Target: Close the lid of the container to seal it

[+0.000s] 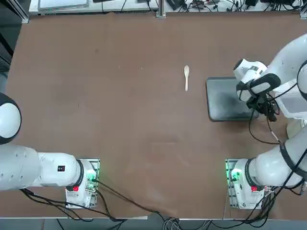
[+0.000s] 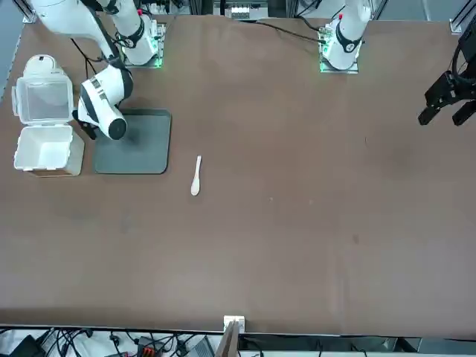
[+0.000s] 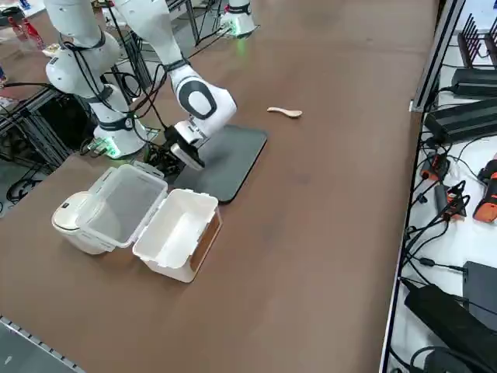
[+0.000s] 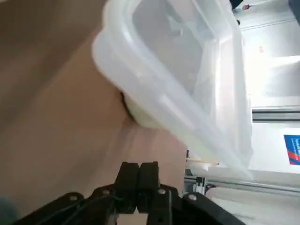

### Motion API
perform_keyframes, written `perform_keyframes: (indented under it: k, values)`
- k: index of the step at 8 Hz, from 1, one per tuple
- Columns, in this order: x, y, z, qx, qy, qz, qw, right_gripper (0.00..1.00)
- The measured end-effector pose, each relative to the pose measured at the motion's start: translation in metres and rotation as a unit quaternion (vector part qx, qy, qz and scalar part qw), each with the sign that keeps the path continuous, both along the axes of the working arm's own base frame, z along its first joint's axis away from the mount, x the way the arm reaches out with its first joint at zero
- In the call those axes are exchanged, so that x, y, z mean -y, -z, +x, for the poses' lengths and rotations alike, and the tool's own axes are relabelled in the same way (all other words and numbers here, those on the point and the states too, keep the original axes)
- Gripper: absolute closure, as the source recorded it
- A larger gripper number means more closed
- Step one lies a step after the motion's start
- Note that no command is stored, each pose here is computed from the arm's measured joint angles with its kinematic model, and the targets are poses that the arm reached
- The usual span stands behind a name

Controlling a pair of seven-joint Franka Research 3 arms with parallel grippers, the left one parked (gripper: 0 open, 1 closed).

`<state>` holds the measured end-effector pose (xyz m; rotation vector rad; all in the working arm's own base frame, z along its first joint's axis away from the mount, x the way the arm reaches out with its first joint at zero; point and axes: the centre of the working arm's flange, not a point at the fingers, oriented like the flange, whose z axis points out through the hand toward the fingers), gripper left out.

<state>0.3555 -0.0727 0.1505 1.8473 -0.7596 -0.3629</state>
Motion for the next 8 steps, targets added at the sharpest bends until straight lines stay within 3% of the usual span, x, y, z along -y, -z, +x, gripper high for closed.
perform_keyframes:
  k: [3,8]
  values:
    - [0.029,0.002,-0.005,-0.004,-0.001,-0.011,1.000,0.98]
    - [0.011,-0.007,0.005,-0.013,-0.031,-0.035,0.999,0.98]
